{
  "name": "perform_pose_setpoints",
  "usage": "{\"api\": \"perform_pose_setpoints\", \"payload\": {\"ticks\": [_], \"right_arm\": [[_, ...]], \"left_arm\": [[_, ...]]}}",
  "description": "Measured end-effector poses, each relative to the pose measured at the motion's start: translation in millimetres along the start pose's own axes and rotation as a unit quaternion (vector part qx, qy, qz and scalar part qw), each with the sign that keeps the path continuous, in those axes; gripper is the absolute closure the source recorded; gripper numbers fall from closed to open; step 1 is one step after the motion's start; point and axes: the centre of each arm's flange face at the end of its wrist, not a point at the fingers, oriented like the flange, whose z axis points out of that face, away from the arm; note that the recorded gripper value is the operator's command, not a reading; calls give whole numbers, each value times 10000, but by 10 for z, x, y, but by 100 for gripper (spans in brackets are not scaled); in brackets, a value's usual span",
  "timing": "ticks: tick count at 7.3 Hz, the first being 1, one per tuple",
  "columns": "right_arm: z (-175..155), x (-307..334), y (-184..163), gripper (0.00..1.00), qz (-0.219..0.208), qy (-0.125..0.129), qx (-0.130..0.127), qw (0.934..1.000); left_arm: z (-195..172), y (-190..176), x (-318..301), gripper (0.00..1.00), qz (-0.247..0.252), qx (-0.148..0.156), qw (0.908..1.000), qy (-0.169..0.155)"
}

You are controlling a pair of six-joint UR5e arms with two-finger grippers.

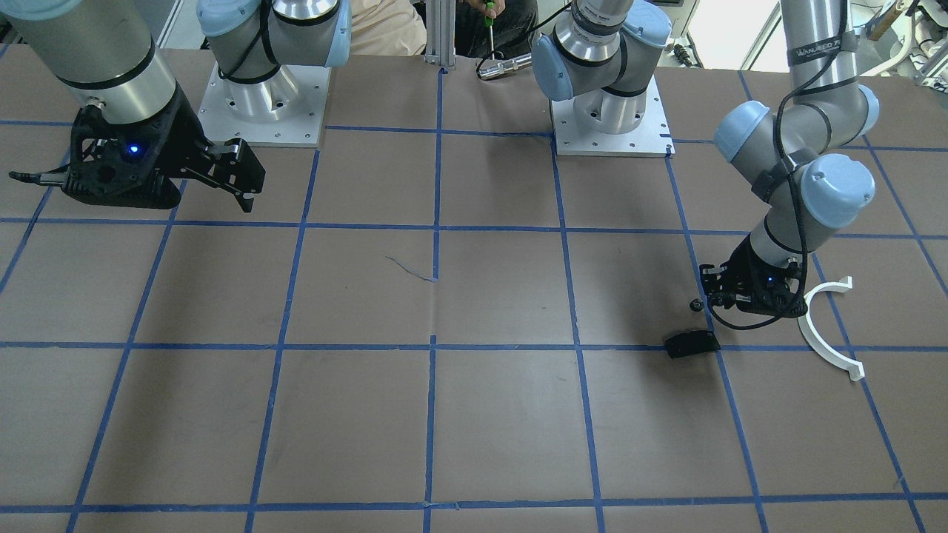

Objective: Place bearing gear from tray to pile

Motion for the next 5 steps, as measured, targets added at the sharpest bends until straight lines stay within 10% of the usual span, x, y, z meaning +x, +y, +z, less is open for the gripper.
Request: {"api": "perform_pose_setpoints", "payload": {"ticks": [1,3,5], "right_arm": [[1,1,1,0,1,0,-5,10000],[3,3,3,0,2,0,-16,10000],[7,2,4,0,-3,0,-25,10000]], "left_arm": [[26,9,-26,100,32,-29,10000,13],[28,20,-34,0,53,-46,10000,13],[13,14,-46,0,55,-35,10000,-20]]}}
